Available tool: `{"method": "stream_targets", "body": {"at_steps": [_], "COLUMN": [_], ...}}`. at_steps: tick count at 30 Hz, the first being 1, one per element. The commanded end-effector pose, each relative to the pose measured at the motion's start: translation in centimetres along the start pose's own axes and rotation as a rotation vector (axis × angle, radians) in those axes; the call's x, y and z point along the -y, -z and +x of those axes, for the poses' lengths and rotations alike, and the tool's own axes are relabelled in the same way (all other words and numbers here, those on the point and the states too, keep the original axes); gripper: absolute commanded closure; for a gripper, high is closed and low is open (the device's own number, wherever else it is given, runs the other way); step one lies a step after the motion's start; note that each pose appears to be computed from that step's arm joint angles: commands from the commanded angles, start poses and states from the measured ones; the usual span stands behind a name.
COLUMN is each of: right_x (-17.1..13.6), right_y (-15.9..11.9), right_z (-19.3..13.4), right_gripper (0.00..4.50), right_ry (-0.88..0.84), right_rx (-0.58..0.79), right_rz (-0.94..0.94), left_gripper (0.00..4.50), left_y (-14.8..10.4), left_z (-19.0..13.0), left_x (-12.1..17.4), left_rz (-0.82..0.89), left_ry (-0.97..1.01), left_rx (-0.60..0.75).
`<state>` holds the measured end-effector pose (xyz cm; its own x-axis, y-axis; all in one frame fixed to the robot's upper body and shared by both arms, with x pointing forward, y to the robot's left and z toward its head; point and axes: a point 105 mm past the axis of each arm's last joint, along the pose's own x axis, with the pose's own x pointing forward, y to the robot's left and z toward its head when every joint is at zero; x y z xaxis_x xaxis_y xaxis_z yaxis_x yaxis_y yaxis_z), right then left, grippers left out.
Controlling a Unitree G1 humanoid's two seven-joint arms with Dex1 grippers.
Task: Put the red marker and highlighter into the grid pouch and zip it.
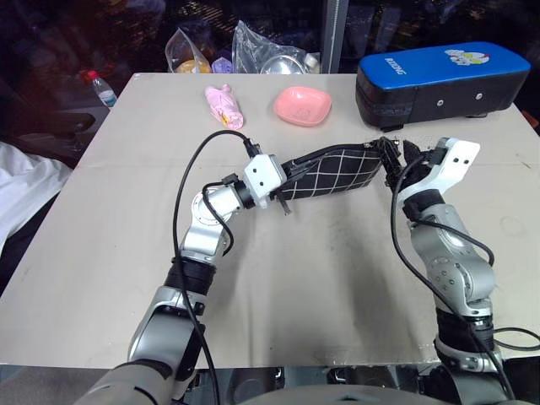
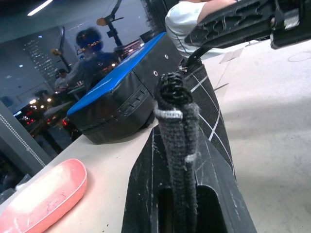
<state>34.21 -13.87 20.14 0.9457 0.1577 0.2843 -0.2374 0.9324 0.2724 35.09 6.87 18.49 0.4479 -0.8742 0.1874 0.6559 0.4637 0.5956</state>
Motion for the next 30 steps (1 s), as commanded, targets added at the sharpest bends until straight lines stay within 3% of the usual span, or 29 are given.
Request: {"method": "stream_targets", "body": {"at_steps": [1,13,25,30], "right_x": [-0.8,1.0,1.3,1.5], "right_y": [-0.9,-1.5,-1.2,-2.1], "right_z": [0.0,-1.3,-3.0,-3.6], "right_gripper": [2.05,2.05,2.05,2.05], "right_ry": [-0.058,-0.207,-0.352,-0.368], "right_rx": [0.043,-0.018,-0.133,-0.151], "right_rz": [-0.092,-0.486,-0.676,-0.648], "left_gripper": [4.5,4.5,4.5,4.5], "left_y": [-1.1,-0.9,-0.2,0.1], "left_z": [0.2,0.0,-0.6,-0.8], "left_x": [0.0,1.3,3.2,3.5], "left_rz": [0.025,0.163,0.257,0.302], "left_ry": [0.009,0.105,0.204,0.234], "left_rx": [0.031,0.006,0.007,0.0]}}
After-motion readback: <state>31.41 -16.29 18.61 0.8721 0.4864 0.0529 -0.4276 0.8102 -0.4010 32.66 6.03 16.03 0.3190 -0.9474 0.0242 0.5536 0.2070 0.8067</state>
